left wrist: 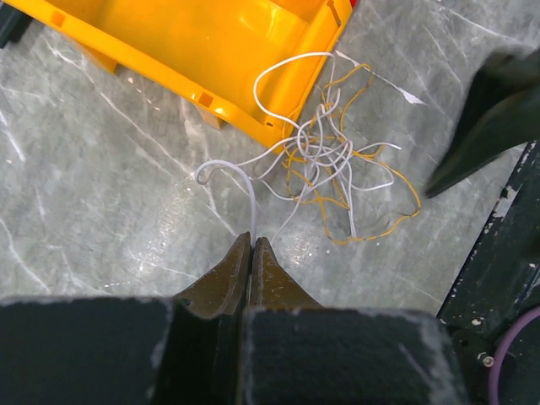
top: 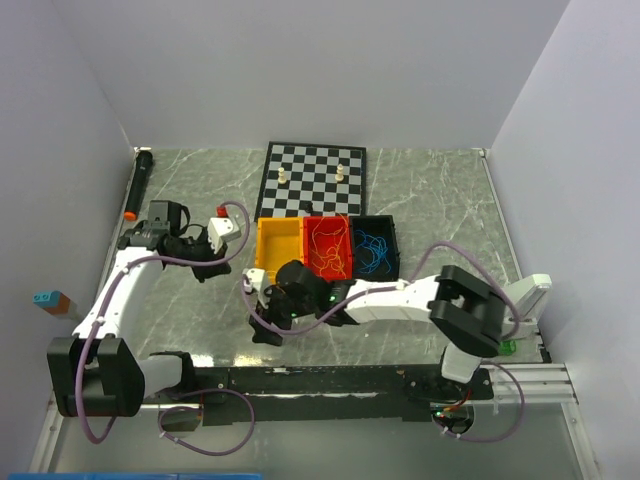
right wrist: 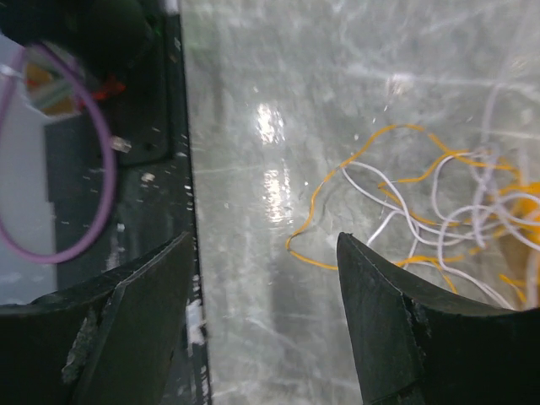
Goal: Untangle the cables
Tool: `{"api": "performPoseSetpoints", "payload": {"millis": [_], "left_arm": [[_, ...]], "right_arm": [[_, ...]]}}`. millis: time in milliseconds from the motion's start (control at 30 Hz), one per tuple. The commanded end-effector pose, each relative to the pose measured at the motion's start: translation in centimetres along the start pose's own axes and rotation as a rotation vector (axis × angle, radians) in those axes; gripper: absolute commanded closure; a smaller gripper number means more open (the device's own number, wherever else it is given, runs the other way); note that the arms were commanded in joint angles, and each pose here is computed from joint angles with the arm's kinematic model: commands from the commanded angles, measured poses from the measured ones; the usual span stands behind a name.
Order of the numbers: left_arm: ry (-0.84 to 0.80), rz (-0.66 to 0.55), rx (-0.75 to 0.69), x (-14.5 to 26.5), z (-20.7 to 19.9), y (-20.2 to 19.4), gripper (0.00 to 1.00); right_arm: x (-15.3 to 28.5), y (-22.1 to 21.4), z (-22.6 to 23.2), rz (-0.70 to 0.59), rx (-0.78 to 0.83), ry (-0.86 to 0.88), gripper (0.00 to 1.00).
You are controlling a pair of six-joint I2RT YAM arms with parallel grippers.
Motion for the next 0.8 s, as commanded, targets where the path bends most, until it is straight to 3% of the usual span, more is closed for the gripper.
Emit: {"api": "performPoseSetpoints", "payload": {"millis": [0, 467, 633, 767], "left_arm": [[0.017, -0.034, -0.004, 0.4, 0.7, 1.3, 0.99], [-0.008, -0.053, 0.007, 1.1, 0.4, 2.5, 0.99], [-0.011, -0.059, 0.006, 1.1, 0.5, 2.7, 0.99], [-0.008, -0.065, 0.004, 1.1, 0.7, 3.0, 0.99]], "right_arm": [[-2.0, 0.4, -0.1, 0.014, 0.04, 0.047, 0.25], [-6.1, -2.2, -2.4, 0.116, 0.022, 0.014, 0.35], [-6.0, -2.8, -2.4, 0.128, 0.011, 0.017, 0.54], [-5.0, -2.5, -2.1, 0.113, 0.013, 0.007, 0.83]]}}
Point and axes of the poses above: each gripper's point midway between its finger pads, its own x axis back along the fingers, its own z axis along the line the jaws close on, y = z × x, the point moved 3 cm from there along x, back along the fingers, and after that the axes turned 5 degrees about -x, right-handed, at the moved point
